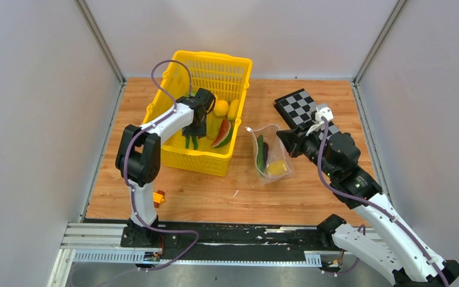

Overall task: Place the food in the zip-top bag and seal the zipper
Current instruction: Pick up the fake vegetable from the bin, then place the fake vegetable in the zipper food storage bag.

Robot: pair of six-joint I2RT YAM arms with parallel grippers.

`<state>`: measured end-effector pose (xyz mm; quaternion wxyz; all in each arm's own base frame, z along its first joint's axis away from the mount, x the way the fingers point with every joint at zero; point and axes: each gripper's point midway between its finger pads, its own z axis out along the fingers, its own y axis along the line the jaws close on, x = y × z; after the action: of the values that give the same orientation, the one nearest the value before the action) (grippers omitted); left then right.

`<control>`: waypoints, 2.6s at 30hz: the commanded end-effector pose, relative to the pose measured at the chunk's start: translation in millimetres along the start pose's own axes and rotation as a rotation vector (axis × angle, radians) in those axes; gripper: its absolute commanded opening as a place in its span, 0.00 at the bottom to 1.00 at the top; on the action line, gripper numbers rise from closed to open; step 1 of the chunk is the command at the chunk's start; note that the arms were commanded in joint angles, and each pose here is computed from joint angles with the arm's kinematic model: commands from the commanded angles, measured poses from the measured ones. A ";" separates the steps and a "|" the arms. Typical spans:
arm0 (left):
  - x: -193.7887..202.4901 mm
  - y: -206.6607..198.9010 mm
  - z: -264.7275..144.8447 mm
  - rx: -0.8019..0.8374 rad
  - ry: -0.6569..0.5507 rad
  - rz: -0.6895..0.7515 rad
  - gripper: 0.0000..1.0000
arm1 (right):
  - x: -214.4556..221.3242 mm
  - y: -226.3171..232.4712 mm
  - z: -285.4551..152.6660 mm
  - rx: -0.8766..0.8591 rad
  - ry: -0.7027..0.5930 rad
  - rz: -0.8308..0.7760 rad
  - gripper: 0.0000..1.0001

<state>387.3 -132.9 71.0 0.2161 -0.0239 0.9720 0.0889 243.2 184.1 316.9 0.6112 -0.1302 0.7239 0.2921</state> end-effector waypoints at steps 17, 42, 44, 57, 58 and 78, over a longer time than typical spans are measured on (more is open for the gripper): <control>17.9 1.8 34.6 -0.053 0.051 0.036 0.35 | -14.0 22.3 1.9 -0.122 -0.033 -0.025 0.00; 12.7 -2.8 6.5 0.047 0.014 0.045 0.00 | 27.8 38.8 28.1 -0.113 0.028 -0.069 0.00; 9.2 -0.7 -1.0 0.051 -0.005 0.038 0.00 | 24.1 26.8 23.7 -0.052 0.002 -0.073 0.00; -8.9 9.8 -41.8 0.077 -0.089 0.033 0.00 | 20.9 18.3 23.7 -0.002 -0.006 -0.065 0.00; -11.7 11.4 -47.4 0.080 -0.103 0.030 0.00 | 20.6 18.2 23.6 -0.002 -0.006 -0.065 0.00; -23.6 29.7 -183.2 0.319 -0.285 0.162 0.00 | 15.7 15.0 22.6 0.016 -0.022 -0.077 0.00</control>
<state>346.6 -131.3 211.7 0.3199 0.0666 0.9451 -0.0051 246.5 216.6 279.1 0.6023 -0.1635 0.7354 0.2639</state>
